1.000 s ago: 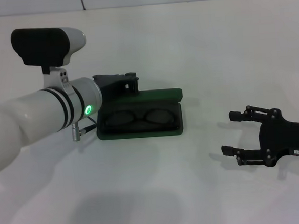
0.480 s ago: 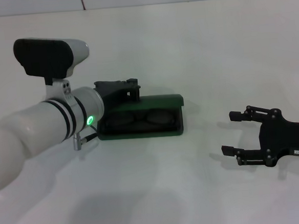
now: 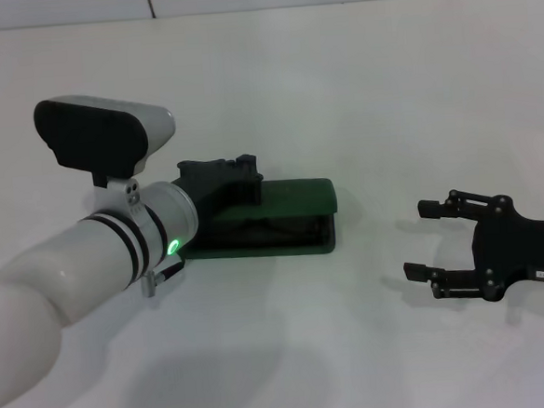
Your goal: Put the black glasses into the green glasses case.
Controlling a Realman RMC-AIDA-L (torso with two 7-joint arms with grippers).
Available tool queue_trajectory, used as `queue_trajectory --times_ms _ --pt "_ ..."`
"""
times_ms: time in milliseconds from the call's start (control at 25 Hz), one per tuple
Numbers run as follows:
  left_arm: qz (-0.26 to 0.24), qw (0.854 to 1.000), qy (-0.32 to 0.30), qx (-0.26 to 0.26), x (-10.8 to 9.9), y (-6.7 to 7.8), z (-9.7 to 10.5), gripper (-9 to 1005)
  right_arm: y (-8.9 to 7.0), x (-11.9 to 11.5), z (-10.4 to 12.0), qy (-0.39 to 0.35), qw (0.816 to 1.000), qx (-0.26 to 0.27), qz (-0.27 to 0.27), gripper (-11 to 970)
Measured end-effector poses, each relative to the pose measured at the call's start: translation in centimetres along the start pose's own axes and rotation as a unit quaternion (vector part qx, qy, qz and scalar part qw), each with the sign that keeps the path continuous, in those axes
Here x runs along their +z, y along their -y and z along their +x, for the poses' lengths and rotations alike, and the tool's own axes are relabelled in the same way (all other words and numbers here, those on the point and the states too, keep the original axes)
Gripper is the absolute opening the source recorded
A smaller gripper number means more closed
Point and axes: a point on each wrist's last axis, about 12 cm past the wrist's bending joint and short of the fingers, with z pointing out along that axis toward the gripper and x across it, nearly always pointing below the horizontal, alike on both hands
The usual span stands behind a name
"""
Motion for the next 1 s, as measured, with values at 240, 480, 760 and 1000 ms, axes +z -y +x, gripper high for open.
queue_trajectory --times_ms 240,480,760,1000 --pt "-0.004 1.0 0.009 0.006 -0.1 0.2 0.6 -2 0.0 0.0 0.0 0.0 1.0 0.0 -0.001 806" --pt "-0.01 1.0 0.011 0.012 0.0 0.0 1.3 -2 0.0 0.0 -0.1 0.001 1.0 0.0 -0.002 806" --pt "-0.01 1.0 0.017 0.015 -0.1 0.2 1.5 -2 0.0 0.0 -0.1 0.001 1.0 0.0 -0.002 806" --pt "-0.002 1.0 0.02 0.013 -0.1 0.6 0.9 -1 0.0 0.1 -0.2 0.002 1.0 0.0 -0.003 806"
